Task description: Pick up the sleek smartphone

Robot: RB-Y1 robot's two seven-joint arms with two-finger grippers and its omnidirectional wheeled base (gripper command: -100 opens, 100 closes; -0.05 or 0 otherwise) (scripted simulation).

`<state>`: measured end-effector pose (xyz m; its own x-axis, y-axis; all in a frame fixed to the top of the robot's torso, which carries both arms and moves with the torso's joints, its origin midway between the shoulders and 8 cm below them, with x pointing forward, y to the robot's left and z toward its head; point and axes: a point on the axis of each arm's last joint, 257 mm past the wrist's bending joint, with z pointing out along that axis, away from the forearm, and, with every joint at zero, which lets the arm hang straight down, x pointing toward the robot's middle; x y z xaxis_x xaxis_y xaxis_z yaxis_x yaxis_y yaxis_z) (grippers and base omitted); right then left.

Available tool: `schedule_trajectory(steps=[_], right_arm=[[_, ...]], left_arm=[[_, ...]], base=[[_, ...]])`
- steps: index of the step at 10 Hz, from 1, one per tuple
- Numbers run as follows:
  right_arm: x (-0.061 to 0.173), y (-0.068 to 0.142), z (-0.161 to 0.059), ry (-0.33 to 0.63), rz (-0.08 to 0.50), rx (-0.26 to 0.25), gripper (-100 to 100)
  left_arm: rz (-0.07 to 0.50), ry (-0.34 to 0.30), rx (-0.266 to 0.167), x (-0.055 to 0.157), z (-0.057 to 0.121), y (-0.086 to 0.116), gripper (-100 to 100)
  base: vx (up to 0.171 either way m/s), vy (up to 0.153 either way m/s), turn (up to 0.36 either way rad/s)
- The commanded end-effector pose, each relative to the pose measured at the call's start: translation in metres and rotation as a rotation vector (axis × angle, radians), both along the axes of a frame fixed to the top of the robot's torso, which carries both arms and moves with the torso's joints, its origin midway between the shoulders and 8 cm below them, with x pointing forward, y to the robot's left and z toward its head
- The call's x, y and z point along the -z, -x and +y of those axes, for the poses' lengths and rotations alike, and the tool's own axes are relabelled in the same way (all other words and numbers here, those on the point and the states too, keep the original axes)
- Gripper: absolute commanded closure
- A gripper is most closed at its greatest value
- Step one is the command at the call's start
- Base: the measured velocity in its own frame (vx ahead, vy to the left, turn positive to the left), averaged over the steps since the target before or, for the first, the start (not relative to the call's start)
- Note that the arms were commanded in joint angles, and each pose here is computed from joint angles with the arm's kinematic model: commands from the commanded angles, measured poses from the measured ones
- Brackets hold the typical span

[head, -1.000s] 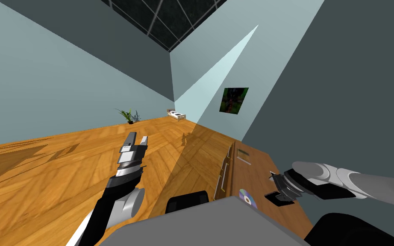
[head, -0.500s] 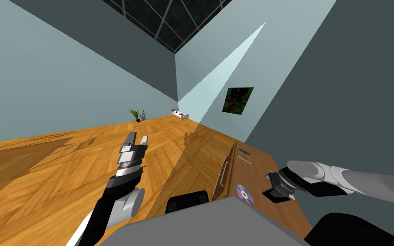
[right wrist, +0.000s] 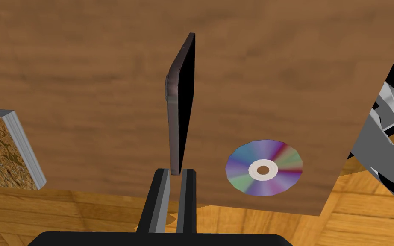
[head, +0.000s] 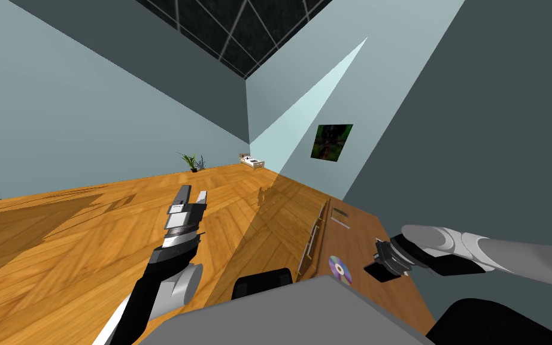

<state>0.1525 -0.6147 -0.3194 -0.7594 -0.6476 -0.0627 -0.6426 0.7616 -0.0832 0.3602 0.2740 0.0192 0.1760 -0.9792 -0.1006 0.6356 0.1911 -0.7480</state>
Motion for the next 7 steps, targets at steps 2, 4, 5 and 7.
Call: schedule_trajectory(steps=[2, 4, 5, 7], right_arm=[[0.0, 0.0, 0.0, 0.0, 0.0, 0.0, 100], [0.0, 0.01, -0.01, -0.005, 0.011, 0.01, 100], [0.0, 0.01, -0.011, -0.001, 0.012, -0.012, 100], [0.001, 0.019, -0.018, -0.012, 0.02, -0.009, 100]], left_arm=[[0.0, 0.0, 0.0, 0.0, 0.0, 0.0, 0], [0.0, 0.0, 0.0, 0.0, 0.0, 0.0, 0], [0.0, 0.0, 0.0, 0.0, 0.0, 0.0, 0], [0.0, 0.0, 0.0, 0.0, 0.0, 0.0, 0]], base=[[0.0, 0.0, 0.0], [0.071, 0.025, -0.152], [0.162, 0.039, -0.186], [0.146, 0.018, -0.1]])
